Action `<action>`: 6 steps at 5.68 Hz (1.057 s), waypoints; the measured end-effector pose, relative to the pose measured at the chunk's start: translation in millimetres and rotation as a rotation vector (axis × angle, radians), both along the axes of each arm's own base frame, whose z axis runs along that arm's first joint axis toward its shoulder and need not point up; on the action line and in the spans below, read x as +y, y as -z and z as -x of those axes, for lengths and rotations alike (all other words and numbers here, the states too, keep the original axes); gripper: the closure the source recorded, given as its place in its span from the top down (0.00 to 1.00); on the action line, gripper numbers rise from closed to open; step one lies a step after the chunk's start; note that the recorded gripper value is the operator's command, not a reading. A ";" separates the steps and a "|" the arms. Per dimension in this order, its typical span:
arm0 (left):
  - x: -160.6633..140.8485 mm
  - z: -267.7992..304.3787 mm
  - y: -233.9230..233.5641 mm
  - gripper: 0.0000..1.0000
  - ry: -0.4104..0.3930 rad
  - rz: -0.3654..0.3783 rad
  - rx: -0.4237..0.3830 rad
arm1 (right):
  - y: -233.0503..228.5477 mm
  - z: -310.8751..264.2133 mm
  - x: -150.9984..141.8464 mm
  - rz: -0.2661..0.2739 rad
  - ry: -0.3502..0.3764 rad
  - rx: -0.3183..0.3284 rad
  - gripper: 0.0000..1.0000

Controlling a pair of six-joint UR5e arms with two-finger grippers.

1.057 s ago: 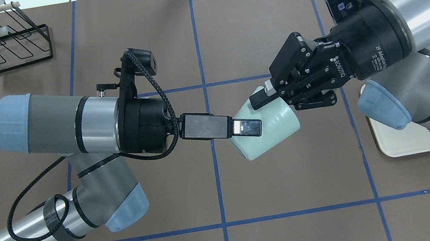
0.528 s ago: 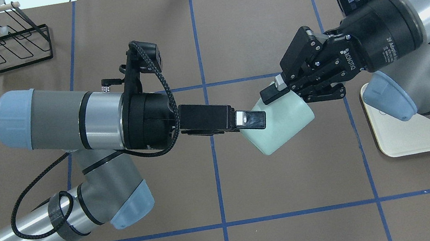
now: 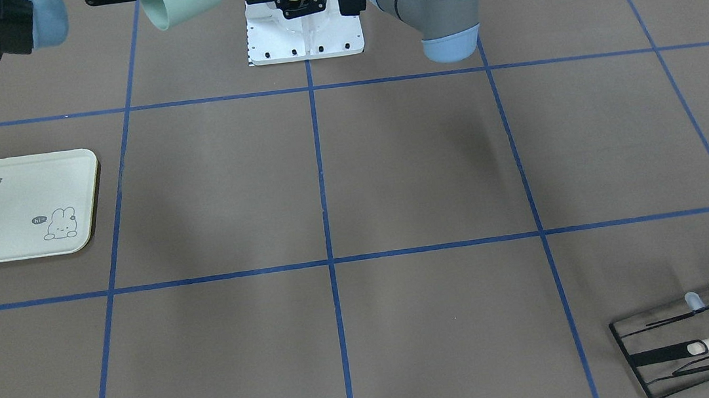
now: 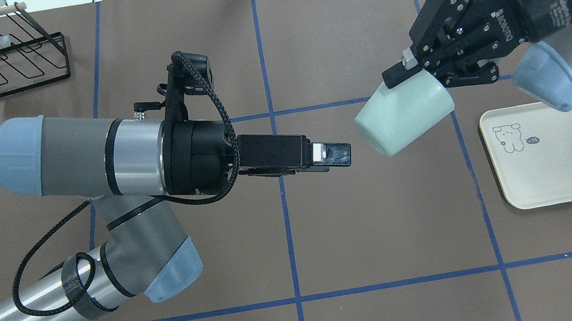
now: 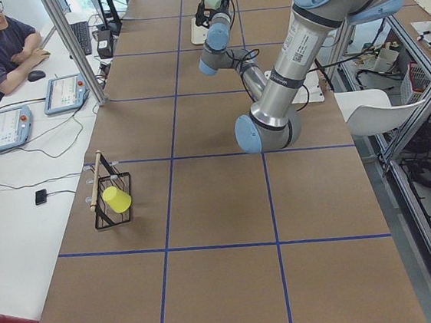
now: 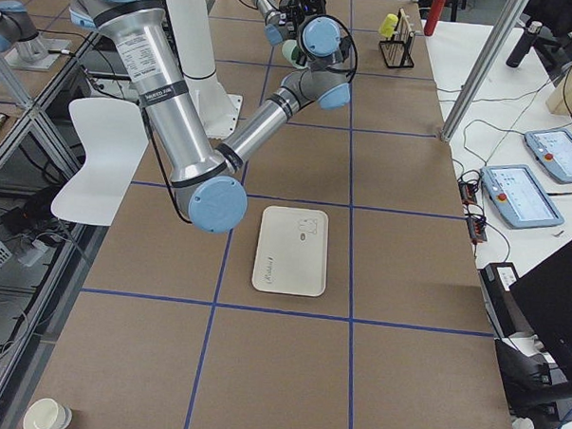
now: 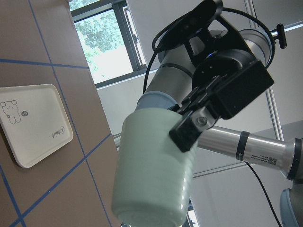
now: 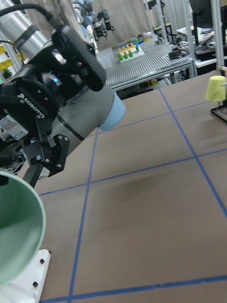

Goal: Left arm grabs green cup and hands to right arm on tray

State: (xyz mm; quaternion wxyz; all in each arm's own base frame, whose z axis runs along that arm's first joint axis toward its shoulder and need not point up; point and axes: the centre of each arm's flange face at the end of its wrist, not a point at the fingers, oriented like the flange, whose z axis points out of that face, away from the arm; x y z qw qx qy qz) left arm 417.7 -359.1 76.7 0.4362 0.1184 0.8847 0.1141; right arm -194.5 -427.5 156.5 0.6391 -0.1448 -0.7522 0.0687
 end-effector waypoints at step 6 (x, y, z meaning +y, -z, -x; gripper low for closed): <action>-94.7 0.6 -50.0 1.00 0.265 0.032 -0.513 | -72.4 -9.6 -108.8 0.084 -0.468 0.401 0.00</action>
